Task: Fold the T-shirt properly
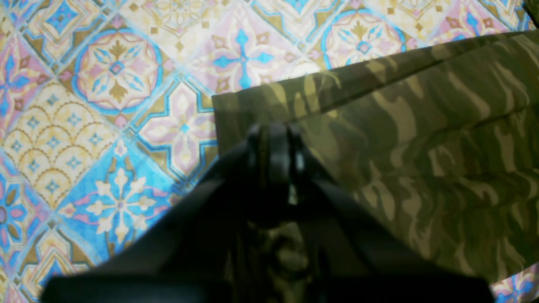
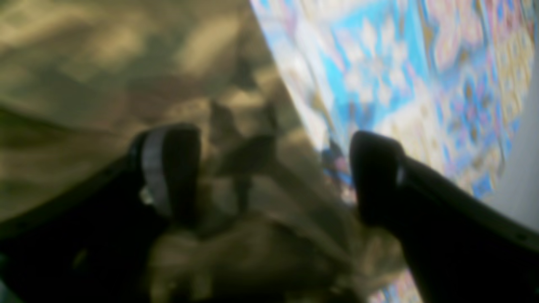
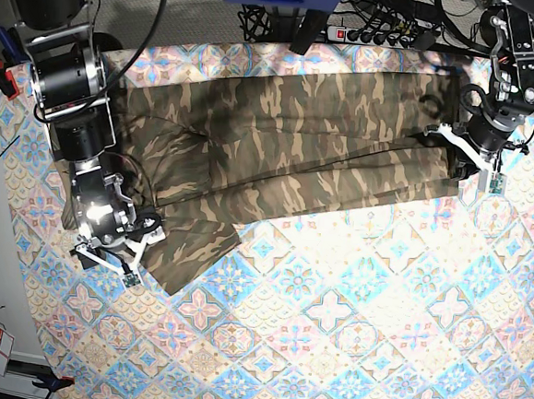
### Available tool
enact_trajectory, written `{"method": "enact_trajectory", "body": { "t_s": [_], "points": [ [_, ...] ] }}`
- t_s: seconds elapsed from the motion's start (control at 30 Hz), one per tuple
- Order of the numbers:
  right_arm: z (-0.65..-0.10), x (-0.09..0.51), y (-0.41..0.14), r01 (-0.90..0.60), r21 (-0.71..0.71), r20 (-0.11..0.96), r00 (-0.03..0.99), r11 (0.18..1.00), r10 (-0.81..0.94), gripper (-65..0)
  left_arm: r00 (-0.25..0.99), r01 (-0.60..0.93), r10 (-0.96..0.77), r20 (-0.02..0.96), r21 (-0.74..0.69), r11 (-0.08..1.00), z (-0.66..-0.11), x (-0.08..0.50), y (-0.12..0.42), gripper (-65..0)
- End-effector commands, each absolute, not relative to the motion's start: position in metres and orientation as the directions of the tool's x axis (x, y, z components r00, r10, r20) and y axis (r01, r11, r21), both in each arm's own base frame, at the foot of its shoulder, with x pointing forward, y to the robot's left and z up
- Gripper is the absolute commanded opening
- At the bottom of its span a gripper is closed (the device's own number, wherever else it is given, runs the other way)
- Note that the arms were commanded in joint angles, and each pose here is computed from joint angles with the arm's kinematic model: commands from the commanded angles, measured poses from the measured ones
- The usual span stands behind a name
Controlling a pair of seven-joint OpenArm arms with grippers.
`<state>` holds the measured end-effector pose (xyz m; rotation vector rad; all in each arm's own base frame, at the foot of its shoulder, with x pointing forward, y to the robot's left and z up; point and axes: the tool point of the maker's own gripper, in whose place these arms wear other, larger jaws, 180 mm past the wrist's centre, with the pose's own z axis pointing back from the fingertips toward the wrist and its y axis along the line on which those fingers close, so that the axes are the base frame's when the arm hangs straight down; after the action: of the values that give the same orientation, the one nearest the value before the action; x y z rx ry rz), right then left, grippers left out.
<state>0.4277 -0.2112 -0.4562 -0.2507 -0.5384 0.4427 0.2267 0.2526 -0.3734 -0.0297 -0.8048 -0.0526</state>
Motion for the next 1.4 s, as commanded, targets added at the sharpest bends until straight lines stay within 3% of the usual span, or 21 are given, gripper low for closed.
{"method": "enact_trajectory", "body": {
  "t_s": [0.0,0.33,0.6,0.7,0.93,1.1,1.37],
  "points": [
    [-0.435,0.449,-0.211,-0.320,-0.364,0.490,0.733,0.875,0.472,-14.4,0.662,0.059,-0.045,0.748,0.007,0.998,-0.362,0.234,0.257,-65.0],
    [-0.438,0.448,-0.213,-0.319,-0.362,0.486,0.737,0.876,0.469,-31.6,0.661,0.062,-0.046,0.749,0.006,0.998,-0.362,0.234,0.256,-65.0],
    [-0.444,0.443,-0.219,-0.310,-0.357,0.472,0.754,0.881,0.457,-57.8,0.661,0.059,-0.045,0.749,0.008,0.998,-0.362,0.234,0.257,-65.0],
    [-0.441,0.445,-0.225,-0.274,-0.341,0.491,0.764,0.899,0.418,-63.7,0.661,0.060,-0.045,0.749,0.007,0.998,-0.362,0.234,0.256,-65.0],
    [-0.436,0.448,-0.226,-0.261,-0.338,0.506,0.760,0.904,0.408,-64.3,0.663,0.062,-0.047,0.748,0.008,0.998,-0.363,0.234,0.256,-65.0],
    [-0.409,0.466,-0.211,-0.261,-0.347,0.578,0.697,0.901,0.425,-63.7,0.665,0.060,-0.046,0.746,0.008,0.998,-0.363,0.234,0.256,-65.0],
    [-0.399,0.467,-0.236,-0.151,-0.292,0.605,0.736,0.944,0.305,-38.7,0.668,0.058,-0.046,0.743,0.010,0.998,-0.363,0.233,0.258,-65.0]
  ]
}}
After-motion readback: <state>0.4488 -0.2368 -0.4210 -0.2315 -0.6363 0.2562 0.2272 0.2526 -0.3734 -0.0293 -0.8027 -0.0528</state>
